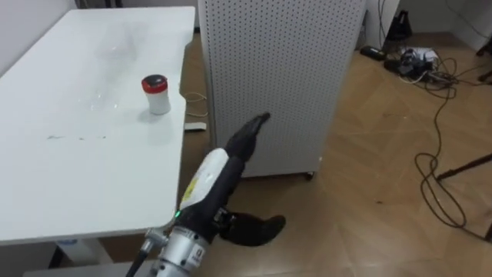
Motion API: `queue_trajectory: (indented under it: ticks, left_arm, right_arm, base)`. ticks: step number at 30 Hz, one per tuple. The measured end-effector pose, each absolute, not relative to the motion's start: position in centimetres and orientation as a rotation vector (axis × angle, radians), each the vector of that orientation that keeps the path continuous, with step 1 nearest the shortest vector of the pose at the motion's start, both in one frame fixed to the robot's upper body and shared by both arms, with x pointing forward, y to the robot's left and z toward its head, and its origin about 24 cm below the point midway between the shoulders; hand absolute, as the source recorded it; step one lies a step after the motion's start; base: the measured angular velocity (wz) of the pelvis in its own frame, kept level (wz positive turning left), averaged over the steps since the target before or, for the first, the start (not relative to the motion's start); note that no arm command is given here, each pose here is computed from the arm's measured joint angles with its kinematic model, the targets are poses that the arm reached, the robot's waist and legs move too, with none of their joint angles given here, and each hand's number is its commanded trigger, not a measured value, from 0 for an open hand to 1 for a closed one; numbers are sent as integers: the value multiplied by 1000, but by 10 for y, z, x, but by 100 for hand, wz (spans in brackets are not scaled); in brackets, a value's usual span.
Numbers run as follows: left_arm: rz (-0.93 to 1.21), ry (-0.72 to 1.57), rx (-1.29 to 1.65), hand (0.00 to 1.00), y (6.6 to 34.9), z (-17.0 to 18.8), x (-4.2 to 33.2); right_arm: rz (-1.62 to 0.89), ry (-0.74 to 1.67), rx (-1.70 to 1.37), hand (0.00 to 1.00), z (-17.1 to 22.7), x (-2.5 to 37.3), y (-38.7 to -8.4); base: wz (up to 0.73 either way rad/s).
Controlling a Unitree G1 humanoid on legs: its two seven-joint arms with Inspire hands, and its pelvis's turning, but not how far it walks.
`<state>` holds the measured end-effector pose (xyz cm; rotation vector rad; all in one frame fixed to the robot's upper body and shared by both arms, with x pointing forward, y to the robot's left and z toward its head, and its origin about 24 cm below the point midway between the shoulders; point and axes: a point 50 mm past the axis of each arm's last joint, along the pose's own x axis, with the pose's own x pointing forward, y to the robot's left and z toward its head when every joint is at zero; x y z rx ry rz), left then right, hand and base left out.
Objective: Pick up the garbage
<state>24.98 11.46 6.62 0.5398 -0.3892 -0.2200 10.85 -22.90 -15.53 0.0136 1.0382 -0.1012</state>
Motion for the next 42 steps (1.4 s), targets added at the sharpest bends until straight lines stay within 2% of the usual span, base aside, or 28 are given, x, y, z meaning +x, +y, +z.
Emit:
queue_trajectory:
  ticks: [6, 16, 23, 33, 42]
  left_arm:
    - [-79, -447, 517, 0, 127, 76, 251]
    - [1, -457, 517, 0, 132, 75, 248]
    - [88, -459, 501, 0, 148, 78, 250]
    - [137, -308, 440, 0, 159, 47, 237]
    - [197, -240, 413, 0, 174, 33, 225]
  right_arm:
    - [-75, 1044, -20, 100, -155, 108, -229]
    - [-70, 1070, -11, 100, -157, 104, -228]
    - [-36, 1069, -36, 100, -157, 107, -227]
    - [-71, 1098, -51, 100, -158, 100, -229]
    - [-55, 1085, -51, 100, -158, 98, -226]
  base:
    - [0]
    - [3]
    - [-20]
    - [-5]
    - [-7]
